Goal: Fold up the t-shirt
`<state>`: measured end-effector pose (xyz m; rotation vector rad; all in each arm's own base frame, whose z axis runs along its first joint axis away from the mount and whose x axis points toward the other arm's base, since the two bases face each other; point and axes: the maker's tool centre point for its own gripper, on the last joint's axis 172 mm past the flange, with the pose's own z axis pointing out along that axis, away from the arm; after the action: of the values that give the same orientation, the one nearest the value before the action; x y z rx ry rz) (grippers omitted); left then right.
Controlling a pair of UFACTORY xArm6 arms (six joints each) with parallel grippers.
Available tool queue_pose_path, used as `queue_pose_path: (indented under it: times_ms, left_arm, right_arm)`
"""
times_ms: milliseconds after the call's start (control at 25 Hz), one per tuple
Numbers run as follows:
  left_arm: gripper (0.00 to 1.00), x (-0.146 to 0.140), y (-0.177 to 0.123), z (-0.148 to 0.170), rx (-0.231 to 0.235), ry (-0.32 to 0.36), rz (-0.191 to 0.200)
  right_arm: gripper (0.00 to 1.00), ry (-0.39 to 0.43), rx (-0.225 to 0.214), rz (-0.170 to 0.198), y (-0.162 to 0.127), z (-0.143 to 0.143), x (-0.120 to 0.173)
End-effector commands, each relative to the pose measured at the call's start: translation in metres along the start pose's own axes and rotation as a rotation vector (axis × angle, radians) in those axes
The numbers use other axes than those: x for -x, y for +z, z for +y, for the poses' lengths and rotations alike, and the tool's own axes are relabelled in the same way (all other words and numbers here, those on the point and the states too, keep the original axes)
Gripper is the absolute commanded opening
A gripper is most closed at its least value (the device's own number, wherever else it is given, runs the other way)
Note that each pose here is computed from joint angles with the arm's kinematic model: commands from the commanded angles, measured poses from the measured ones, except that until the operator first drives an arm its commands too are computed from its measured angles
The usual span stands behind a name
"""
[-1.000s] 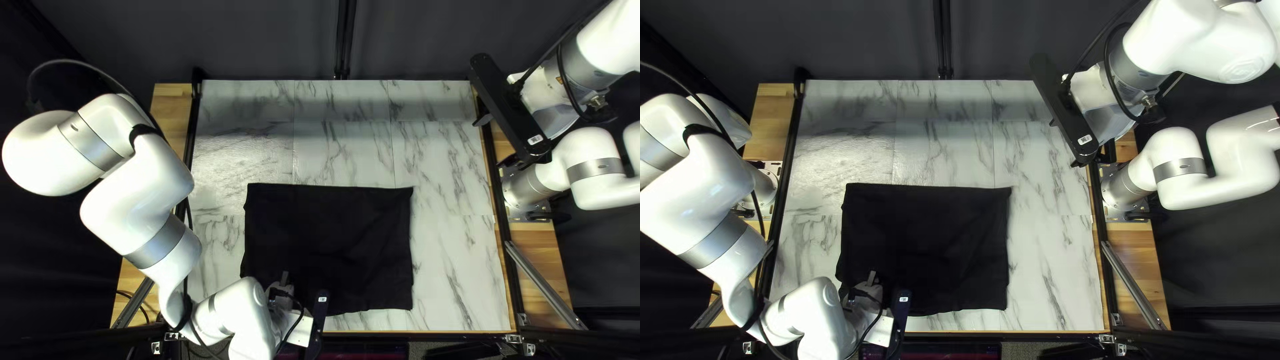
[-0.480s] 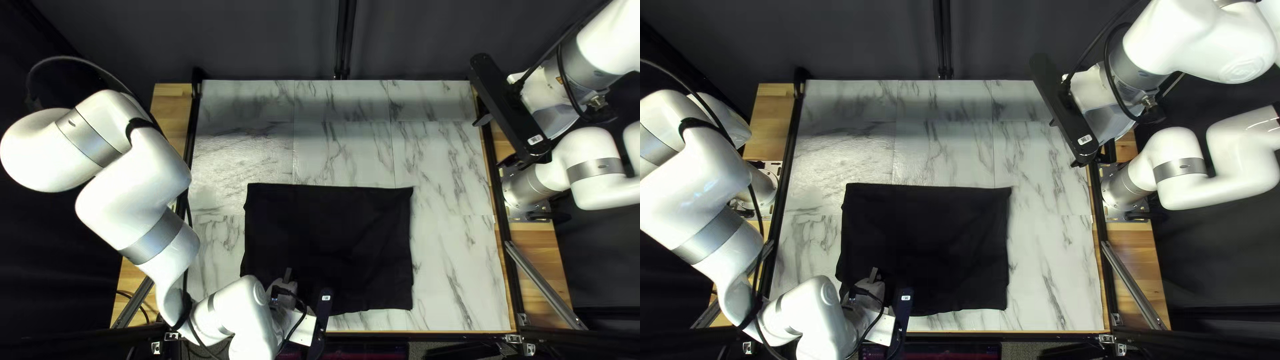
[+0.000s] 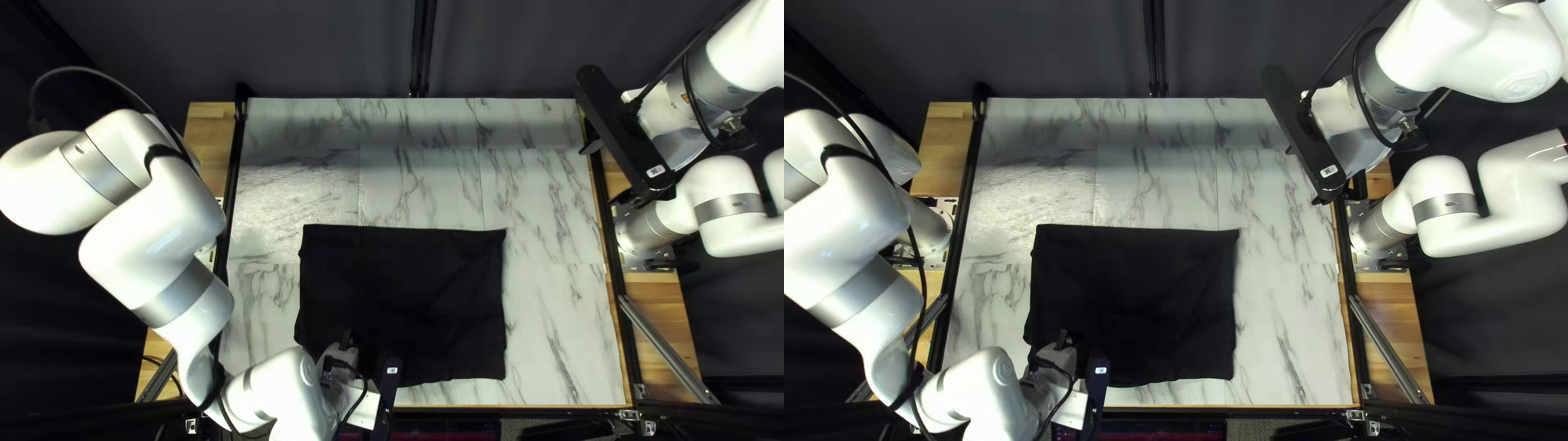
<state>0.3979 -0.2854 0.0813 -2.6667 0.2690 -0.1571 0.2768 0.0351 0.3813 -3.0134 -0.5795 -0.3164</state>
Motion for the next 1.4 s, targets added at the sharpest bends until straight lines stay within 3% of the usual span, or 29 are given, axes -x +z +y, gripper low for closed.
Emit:
queue_pose_path:
  times_ms: [40,320,720,1000,1400]
  left_arm:
    - [1.00,-0.006,0.015,0.011,0.018,0.000,-0.003]
    - [1.00,-0.014,0.026,0.018,0.034,0.003,-0.004]
    - [1.00,0.008,0.021,-0.002,-0.012,-0.016,-0.022]
    - [1.00,0.003,0.003,-0.006,-0.037,-0.010,-0.009]
    - [1.00,0.006,0.006,-0.013,-0.055,-0.011,-0.014]
  right_arm:
    - [1.00,0.000,0.000,0.000,0.000,0.000,0.000]
    - [1.00,0.000,0.000,0.000,0.000,0.000,0.000]
    - [1.00,0.000,0.000,0.000,0.000,0.000,0.000]
    - [1.00,0.000,0.000,0.000,0.000,0.000,0.000]
    - [1.00,0.000,0.000,0.000,0.000,0.000,0.000]
